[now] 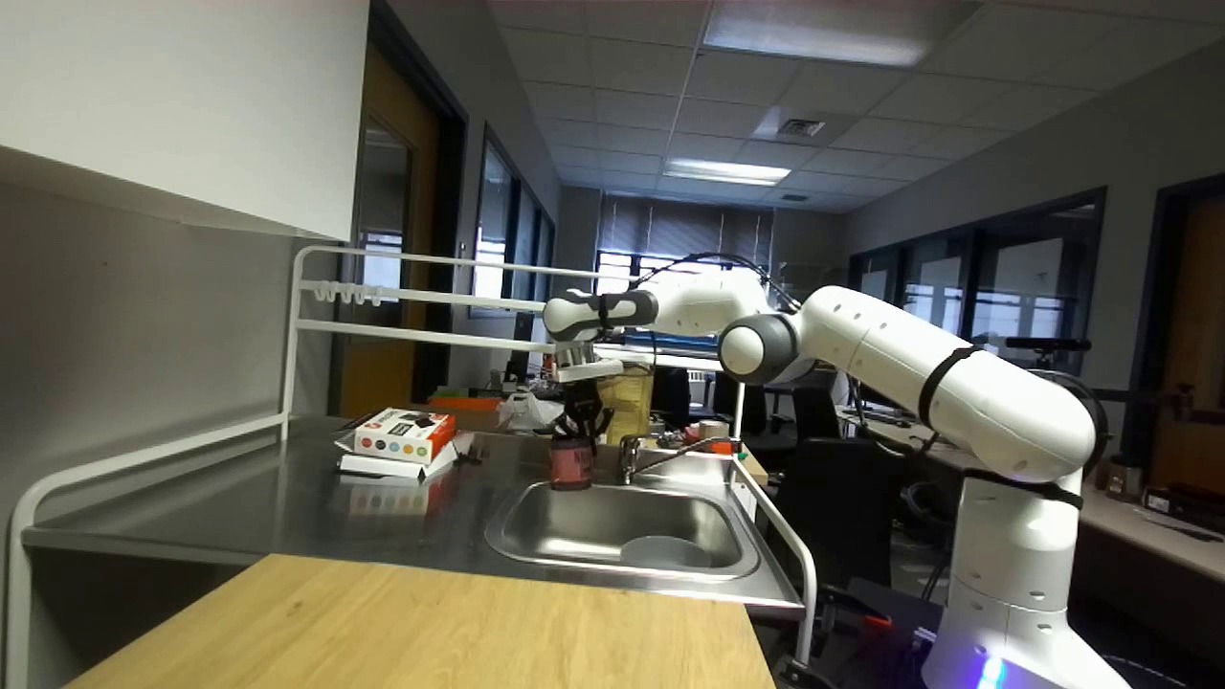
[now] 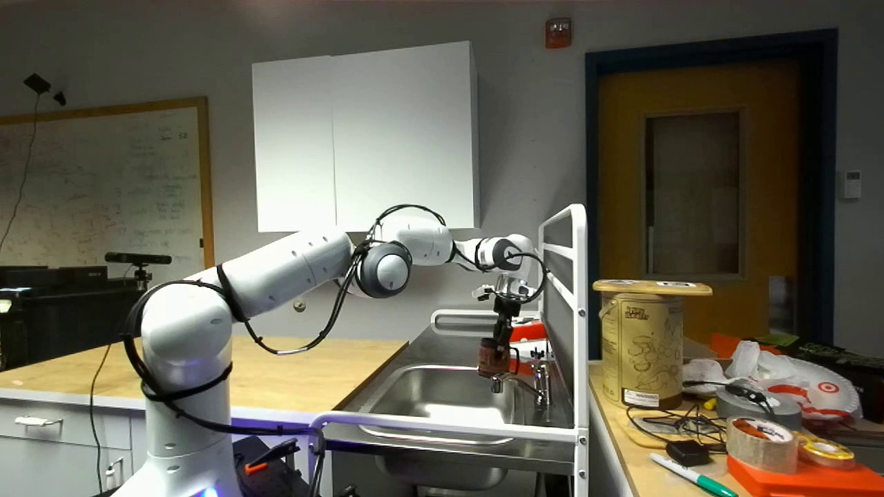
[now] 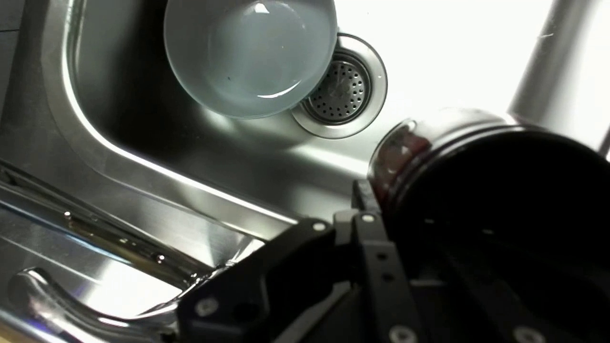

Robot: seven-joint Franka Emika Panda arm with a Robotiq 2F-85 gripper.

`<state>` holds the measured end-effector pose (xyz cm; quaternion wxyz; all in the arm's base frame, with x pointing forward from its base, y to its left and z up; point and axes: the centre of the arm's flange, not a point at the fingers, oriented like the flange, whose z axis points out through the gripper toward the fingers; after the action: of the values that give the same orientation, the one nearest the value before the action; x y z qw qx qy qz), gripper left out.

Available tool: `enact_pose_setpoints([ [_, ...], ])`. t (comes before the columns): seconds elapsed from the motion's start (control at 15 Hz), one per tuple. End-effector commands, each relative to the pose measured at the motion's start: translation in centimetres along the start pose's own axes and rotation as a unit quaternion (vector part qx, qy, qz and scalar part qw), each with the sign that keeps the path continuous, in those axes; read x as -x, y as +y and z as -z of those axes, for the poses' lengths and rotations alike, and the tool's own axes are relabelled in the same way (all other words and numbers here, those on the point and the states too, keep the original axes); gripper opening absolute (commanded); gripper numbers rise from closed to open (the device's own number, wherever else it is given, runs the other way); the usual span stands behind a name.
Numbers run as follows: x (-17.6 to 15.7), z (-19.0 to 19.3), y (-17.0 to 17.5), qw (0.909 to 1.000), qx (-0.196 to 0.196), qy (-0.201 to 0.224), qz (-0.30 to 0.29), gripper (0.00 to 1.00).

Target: Put the mug in the sink

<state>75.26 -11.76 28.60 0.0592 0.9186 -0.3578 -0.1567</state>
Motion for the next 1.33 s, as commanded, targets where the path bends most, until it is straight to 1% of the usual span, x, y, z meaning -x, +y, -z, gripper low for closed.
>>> enact_pose_setpoints([
  [0.0,2.3,-0.9,0.1,0.9994,-0.028,0.003,0.022,0.05],
  [0.2,2.3,-2.7,0.4,0.9991,-0.027,0.024,0.022,0.05],
  [0.33,2.3,-4.4,1.1,0.9987,-0.033,0.036,0.014,0.05],
  [0.47,2.9,-5.5,1.7,0.9985,-0.039,0.036,0.010,0.04],
  [0.6,3.9,-5.8,2.0,0.9983,-0.036,0.046,0.003,0.03],
  [0.8,5.4,-5.4,1.8,0.9976,-0.032,0.060,-0.007,0.03],
  [1.0,6.7,-5.5,1.1,0.9968,-0.034,0.072,-0.011,0.02],
  [1.27,8.8,-6.5,-0.1,0.9956,-0.041,0.081,-0.024,0.02],
])
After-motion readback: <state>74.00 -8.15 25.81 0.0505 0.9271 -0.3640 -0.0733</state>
